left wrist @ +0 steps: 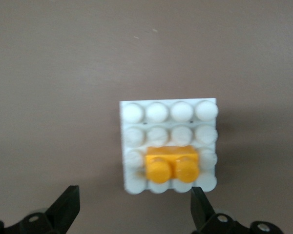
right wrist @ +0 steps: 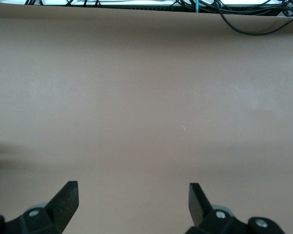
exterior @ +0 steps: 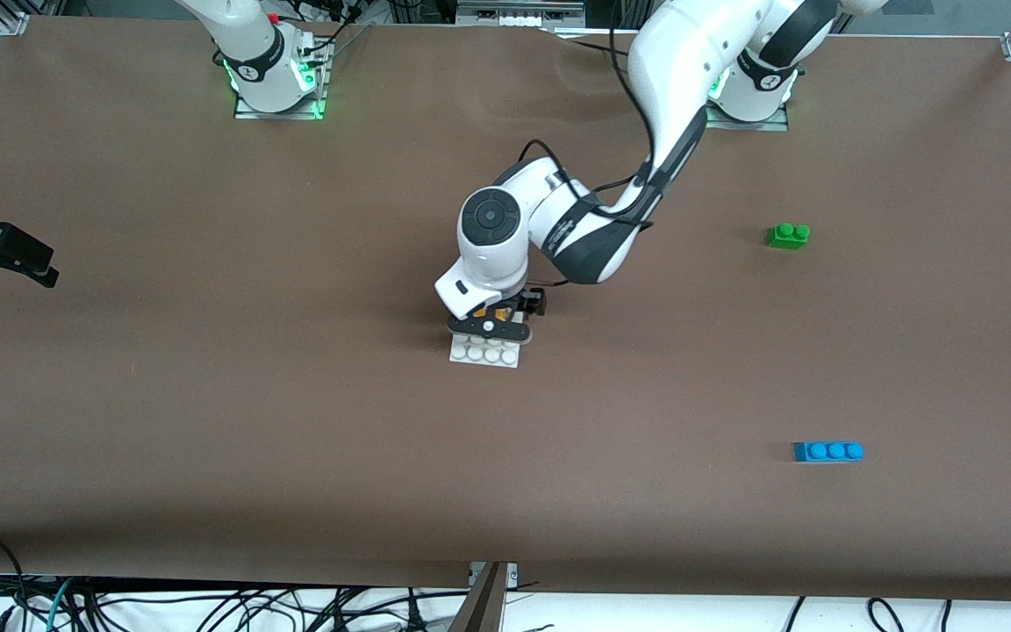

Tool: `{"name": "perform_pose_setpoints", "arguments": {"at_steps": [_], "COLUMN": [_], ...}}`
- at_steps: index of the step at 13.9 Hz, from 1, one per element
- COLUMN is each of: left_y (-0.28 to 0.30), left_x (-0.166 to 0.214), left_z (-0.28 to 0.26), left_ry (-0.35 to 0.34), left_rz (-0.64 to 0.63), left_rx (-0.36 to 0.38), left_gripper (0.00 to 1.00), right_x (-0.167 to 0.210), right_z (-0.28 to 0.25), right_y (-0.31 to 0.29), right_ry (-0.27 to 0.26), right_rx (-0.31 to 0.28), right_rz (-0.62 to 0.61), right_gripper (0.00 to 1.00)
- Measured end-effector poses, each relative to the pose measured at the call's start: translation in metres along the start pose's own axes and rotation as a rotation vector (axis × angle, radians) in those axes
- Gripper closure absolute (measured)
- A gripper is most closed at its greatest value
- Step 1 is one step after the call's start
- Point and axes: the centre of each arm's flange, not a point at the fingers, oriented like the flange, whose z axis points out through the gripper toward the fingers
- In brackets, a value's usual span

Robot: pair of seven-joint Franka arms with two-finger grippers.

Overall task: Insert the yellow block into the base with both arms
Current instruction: 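Open the left gripper and lift it away from the plate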

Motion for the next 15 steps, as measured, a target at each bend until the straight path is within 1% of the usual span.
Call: {"name": "perform_pose_setpoints", "arguments": {"at_steps": [3, 7, 9, 12, 13, 15], "left_y": [-0.052, -0.130, -0.187, -0.290, -0.325, -0.386], "left_x": [0.014, 0.018, 0.024, 0.036, 0.039, 0.038], "left_z": [-0.064, -0.159, -0.198, -0.233, -0.242, -0.255], "left_ry": [-0.014, -0.016, -0.014, -0.042, -0.041, -0.043], "left_rz": [-0.068, -0.167, -0.209, -0.254, -0.265, -0.230], "left_rx": [0.027, 0.051, 0.052, 0.011, 0.001, -0.008], "left_gripper": [0.00, 0.00, 0.00, 0.00, 0.00, 0.00], "right_x": [0.000, 0.000, 0.000, 0.001, 0.001, 0.001], "right_z": [0.000, 0.000, 0.001, 0.002, 0.003, 0.003], "right_y": [0.000, 0.001, 0.001, 0.001, 0.001, 0.001], "right_ry": [0.000, -0.001, -0.001, -0.003, -0.004, -0.005], "right_rx": [0.000, 0.000, 0.000, -0.001, -0.001, -0.001], "right_rz": [0.000, 0.001, 0.001, 0.001, 0.001, 0.001], "right_gripper": [0.00, 0.00, 0.00, 0.00, 0.00, 0.00]}}
